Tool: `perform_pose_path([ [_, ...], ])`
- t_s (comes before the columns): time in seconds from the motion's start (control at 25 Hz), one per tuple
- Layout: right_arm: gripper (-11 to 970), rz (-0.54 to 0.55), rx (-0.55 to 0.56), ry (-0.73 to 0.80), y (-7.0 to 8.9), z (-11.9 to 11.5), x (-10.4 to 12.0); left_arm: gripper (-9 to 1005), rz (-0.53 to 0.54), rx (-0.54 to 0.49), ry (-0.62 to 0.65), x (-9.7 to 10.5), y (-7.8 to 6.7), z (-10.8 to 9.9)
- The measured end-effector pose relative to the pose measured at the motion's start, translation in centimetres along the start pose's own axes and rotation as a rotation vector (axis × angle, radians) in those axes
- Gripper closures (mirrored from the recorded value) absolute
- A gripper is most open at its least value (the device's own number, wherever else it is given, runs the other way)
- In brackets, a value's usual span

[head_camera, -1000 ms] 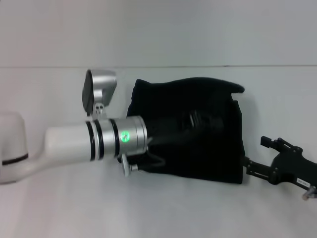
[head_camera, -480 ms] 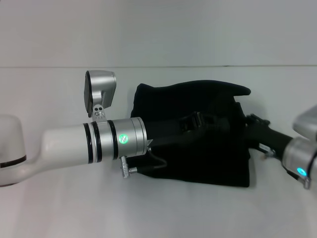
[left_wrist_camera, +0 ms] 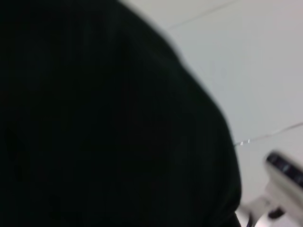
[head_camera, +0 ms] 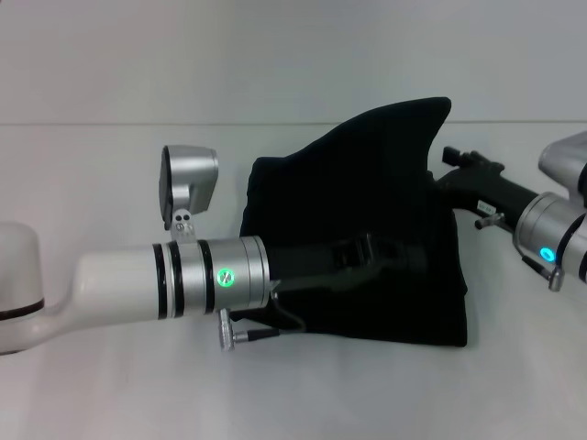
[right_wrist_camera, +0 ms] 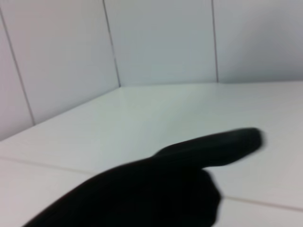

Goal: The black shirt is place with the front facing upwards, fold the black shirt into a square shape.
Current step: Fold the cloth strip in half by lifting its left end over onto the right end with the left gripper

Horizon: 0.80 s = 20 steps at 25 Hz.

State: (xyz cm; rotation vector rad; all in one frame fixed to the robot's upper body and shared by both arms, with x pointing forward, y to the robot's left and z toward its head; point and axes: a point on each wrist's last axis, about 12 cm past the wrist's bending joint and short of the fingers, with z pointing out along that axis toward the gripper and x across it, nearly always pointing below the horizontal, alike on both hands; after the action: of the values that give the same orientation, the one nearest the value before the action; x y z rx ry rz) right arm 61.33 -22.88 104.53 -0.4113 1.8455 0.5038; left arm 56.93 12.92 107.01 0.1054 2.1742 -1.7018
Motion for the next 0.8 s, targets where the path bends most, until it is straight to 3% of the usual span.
perform_pose_path([
  [0.52, 15, 0.02, 0.079, -0.03, -1.8, -1.0, -0.1, 914, 0.07, -0.131, 0.034, 1.2, 1.1, 2.4],
  [0.8, 14, 0.089, 0.214, -0.073, -4.4, -3.2, 0.4, 903, 0.093, -0.152, 0.053, 1.5, 1.3, 2.7],
])
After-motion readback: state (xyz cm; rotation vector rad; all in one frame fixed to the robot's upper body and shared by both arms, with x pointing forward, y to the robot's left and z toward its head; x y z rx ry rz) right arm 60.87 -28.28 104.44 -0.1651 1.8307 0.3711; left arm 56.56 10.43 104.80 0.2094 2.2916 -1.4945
